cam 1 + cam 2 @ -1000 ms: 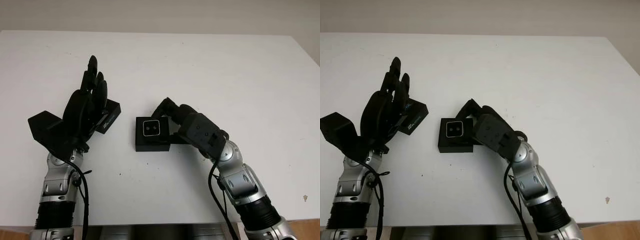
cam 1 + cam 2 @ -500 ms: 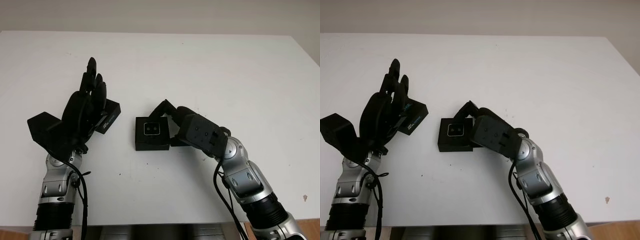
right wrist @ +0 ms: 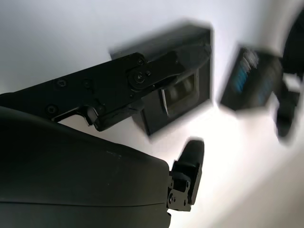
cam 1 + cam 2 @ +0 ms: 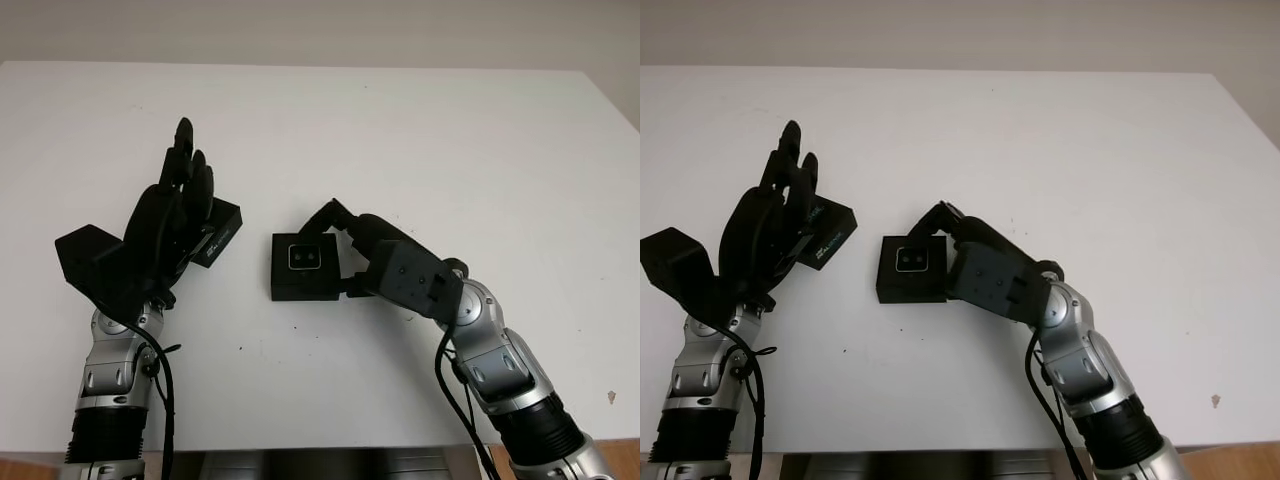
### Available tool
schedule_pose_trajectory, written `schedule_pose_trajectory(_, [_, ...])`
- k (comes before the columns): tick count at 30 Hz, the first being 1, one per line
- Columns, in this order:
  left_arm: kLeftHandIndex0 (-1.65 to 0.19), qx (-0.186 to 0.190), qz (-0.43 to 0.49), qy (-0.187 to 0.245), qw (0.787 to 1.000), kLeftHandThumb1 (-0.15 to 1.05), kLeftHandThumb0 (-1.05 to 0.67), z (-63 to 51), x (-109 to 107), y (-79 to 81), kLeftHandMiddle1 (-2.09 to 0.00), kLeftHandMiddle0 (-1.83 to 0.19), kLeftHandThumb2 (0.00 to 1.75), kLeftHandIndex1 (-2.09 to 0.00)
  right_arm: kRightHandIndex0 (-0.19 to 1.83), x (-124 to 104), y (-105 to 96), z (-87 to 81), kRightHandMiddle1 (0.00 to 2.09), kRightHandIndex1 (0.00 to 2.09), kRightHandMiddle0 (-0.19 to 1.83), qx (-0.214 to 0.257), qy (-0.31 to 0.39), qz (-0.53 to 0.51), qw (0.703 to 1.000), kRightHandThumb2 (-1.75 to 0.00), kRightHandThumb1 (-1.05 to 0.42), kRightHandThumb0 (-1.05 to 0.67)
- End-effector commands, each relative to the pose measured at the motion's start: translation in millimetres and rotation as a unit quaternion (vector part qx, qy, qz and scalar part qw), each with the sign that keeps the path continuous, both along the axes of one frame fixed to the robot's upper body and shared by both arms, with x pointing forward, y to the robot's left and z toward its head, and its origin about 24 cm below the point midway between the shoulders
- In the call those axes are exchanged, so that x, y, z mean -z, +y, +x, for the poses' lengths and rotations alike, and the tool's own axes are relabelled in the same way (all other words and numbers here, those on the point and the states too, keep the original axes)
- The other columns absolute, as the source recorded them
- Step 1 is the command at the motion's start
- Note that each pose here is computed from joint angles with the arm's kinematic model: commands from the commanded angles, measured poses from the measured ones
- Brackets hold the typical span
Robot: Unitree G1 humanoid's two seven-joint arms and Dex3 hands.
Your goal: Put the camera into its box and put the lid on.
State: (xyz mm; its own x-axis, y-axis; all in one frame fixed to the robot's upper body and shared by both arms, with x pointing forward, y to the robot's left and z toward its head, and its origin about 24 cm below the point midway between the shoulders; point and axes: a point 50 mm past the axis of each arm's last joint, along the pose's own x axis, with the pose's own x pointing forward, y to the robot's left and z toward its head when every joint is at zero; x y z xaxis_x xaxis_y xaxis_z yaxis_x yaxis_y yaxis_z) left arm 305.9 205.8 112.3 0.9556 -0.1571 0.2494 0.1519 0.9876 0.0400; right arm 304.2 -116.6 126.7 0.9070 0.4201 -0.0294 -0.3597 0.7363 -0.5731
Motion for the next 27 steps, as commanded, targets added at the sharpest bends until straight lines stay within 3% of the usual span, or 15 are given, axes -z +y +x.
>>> schedule_pose_trajectory(1, [0.19, -0.004, -0.001, -0.02, 1.0, 1.05, -0.75, -3.8, -7, 3.2, 0.0, 0.19, 0.6, 0.0, 0.03, -20, -1, 2.4, 0.59, 0.13, -0.07, 0.008, -0.047, 0.041, 0.998, -0.07, -1.01, -0.67])
schedule_pose_trajectory(5, [0.19, 0.002, -0.008, -0.035, 0.999, 1.05, -0.75, -7.5, -15, 5.0, 0.0, 0.19, 0.58, 0.0, 0.31, -40, -6, 6.2, 1.13, 0.28, -0.07, 0.04, -0.098, 0.095, 0.99, -0.11, -1.04, -0.6])
schedule_pose_trajectory(7, [0.19, 0.009, -0.004, -0.048, 0.999, 1.05, -0.75, -10.2, -20, 5.8, 0.0, 0.19, 0.58, 0.0, 0.36, -47, -8, 8.0, 1.22, 0.4, -0.02, 0.051, -0.112, 0.113, 0.986, -0.08, -1.04, -0.57])
schedule_pose_trajectory(8, [0.19, 0.012, -0.005, -0.055, 0.998, 1.05, -0.76, -12.2, -24, 6.3, 0.0, 0.19, 0.58, 0.0, 0.36, -51, -10, 9.7, 1.28, 0.57, -0.01, 0.06, -0.121, 0.121, 0.983, -0.08, -1.04, -0.56])
schedule_pose_trajectory(9, [0.19, 0.014, -0.006, -0.06, 0.998, 1.05, -0.75, -13.6, -26, 6.8, 0.0, 0.19, 0.56, 0.0, 0.31, -54, -11, 10.9, 1.39, 0.93, 0.03, 0.066, -0.126, 0.125, 0.982, -0.08, -1.05, -0.55])
schedule_pose_trajectory(11, [0.19, 0.02, -0.006, -0.067, 0.998, 1.05, -0.75, -17.2, -31, 7.9, 0.0, 0.19, 0.55, 0.0, 0.26, -57, -13, 13.6, 1.48, 1.28, 0.08, 0.08, -0.134, 0.134, 0.979, -0.07, -1.05, -0.53])
schedule_pose_trajectory(14, [0.19, 0.03, 0.013, -0.085, 0.996, 1.05, -0.75, -21.6, -40, 10.1, 0.0, 0.19, 0.56, 0.0, 0.27, -59, -18, 17.9, 1.55, 1.56, 0.15, 0.094, -0.142, 0.145, 0.975, -0.06, -1.05, -0.5])
schedule_pose_trajectory(19, [0.11, 0.034, 0.122, -0.115, 0.985, 1.05, -0.74, -16.2, -68, 37.1, -0.05, 0.1, 0.42, -0.05, 0.1, -59, -27, 25.7, 1.52, 1.53, 0.12, 0.107, -0.116, 0.161, 0.974, -0.1, -1.05, -0.49])
schedule_pose_trajectory(21, [-0.06, 0.03, 0.165, -0.119, 0.979, 1.05, -0.68, -9.5, -79, 49.9, -0.11, -0.1, 0.26, -0.13, 0.06, -56, -29, 27.9, 1.49, 1.49, 0.09, 0.104, -0.087, 0.193, 0.972, -0.12, -1.05, -0.46])
schedule_pose_trajectory(23, [-0.24, 0.022, 0.2, -0.112, 0.973, 1.04, -0.63, -3.9, -88, 59.5, -0.12, -0.33, 0.13, -0.18, 0.06, -52, -30, 29.5, 1.45, 1.31, 0.05, 0.1, -0.062, 0.218, 0.969, -0.15, -1.05, -0.46])
schedule_pose_trajectory(26, [-0.4, 0.002, 0.246, -0.109, 0.963, 1.0, -0.57, 7.8, -101, 69.1, -0.15, -0.54, 0.06, -0.24, 0.04, -47, -32, 32.2, 1.43, 1.15, -0.01, 0.082, -0.034, 0.258, 0.962, -0.18, -1.05, -0.46])
schedule_pose_trajectory(27, [-0.53, -0.009, 0.275, -0.106, 0.956, 0.95, -0.52, 11.9, -107, 71.3, -0.19, -0.65, 0.04, -0.3, 0.03, -45, -33, 33.6, 1.44, 1.12, -0.04, 0.074, -0.028, 0.272, 0.959, -0.2, -1.05, -0.45])
